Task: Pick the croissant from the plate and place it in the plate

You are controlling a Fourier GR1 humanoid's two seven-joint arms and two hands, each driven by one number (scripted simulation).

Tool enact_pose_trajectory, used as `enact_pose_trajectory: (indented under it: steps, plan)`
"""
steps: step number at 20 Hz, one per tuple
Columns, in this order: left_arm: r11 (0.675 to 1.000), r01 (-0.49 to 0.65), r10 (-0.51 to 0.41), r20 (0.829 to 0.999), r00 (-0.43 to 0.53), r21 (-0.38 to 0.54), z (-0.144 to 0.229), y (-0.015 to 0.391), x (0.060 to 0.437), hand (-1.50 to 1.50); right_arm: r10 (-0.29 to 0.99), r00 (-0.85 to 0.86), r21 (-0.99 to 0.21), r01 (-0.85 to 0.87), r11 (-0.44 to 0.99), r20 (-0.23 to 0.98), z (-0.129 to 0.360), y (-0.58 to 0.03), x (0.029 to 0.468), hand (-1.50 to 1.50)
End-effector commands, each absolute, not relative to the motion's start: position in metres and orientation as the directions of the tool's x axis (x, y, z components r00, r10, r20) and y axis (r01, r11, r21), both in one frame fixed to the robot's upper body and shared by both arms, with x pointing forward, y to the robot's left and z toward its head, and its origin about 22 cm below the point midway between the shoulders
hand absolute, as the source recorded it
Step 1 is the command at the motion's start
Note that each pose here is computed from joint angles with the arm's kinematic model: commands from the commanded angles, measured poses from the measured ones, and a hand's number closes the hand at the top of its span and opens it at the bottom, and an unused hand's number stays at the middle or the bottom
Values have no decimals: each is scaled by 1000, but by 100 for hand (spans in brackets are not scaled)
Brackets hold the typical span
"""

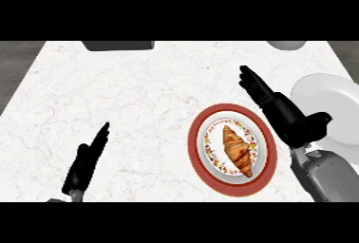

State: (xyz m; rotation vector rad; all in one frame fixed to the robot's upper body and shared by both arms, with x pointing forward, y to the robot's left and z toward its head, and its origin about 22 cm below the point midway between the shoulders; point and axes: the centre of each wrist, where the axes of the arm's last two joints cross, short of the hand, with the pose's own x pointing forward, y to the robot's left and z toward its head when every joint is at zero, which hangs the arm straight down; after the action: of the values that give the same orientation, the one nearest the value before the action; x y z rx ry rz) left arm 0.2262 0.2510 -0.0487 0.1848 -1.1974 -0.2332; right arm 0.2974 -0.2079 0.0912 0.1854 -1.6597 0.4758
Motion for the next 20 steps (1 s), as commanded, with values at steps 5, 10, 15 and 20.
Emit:
enact_pose_trajectory:
  steps: [5, 10, 15, 20]
  plan:
    - [919, 172, -324, 928, -183, 354, 43, 232, 279, 0, 398, 536, -144, -453, 880, 745, 12, -254, 300, -150]
    - [889, 311, -247, 925, -289, 335, 61, 209, 282, 0, 915, 261, -533, -749, 393, 307, 47, -262, 325, -150]
    - [889, 317, -234, 922, -307, 331, 76, 217, 294, 0, 998, -30, -605, -796, 11, 58, 71, -201, 352, -150]
    - [902, 273, -249, 920, -303, 334, 81, 248, 294, 0, 991, -128, -581, -804, -126, -39, 69, -116, 372, -150]
